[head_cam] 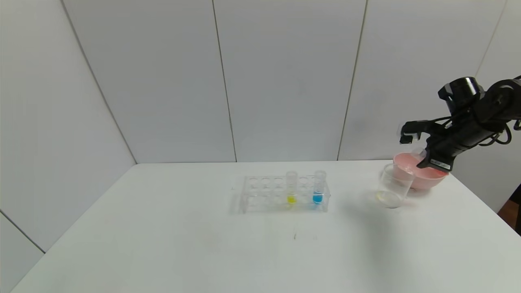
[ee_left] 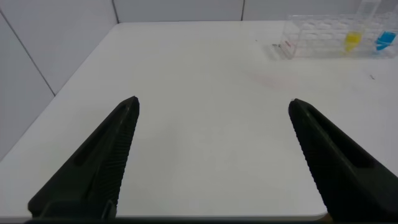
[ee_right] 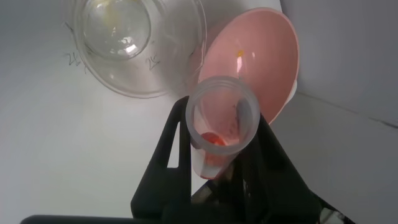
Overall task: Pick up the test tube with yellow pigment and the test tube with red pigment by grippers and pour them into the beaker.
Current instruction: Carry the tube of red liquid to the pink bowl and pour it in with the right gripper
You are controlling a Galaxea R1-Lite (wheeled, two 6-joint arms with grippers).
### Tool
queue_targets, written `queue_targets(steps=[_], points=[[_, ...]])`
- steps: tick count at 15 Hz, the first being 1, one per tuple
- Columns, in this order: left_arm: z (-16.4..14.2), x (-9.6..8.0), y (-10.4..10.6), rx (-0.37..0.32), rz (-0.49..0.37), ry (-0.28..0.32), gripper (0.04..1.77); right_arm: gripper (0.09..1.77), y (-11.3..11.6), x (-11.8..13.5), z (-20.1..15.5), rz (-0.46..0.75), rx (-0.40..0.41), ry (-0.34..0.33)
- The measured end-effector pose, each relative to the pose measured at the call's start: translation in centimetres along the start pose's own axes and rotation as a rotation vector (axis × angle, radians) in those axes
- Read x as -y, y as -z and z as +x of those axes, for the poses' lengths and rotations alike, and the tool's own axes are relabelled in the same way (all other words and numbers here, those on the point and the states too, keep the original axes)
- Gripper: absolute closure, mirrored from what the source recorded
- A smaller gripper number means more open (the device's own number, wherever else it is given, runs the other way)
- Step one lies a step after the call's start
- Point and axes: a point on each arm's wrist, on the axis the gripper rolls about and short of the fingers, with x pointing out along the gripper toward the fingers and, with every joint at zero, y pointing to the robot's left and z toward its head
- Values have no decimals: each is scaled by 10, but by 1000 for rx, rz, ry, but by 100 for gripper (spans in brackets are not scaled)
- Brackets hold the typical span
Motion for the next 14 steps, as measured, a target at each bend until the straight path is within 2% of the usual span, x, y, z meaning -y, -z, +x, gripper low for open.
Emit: queue_targets(steps=[3, 10, 14], points=[[0, 0, 0, 0, 0, 0, 9, 133, -1, -3, 3, -8, -12, -17], [0, 0, 0, 0, 0, 0, 9, 133, -17, -12, 3, -58, -122, 37], [0, 0, 0, 0, 0, 0, 9, 133, -26, -18, 6, -86, -153, 49]])
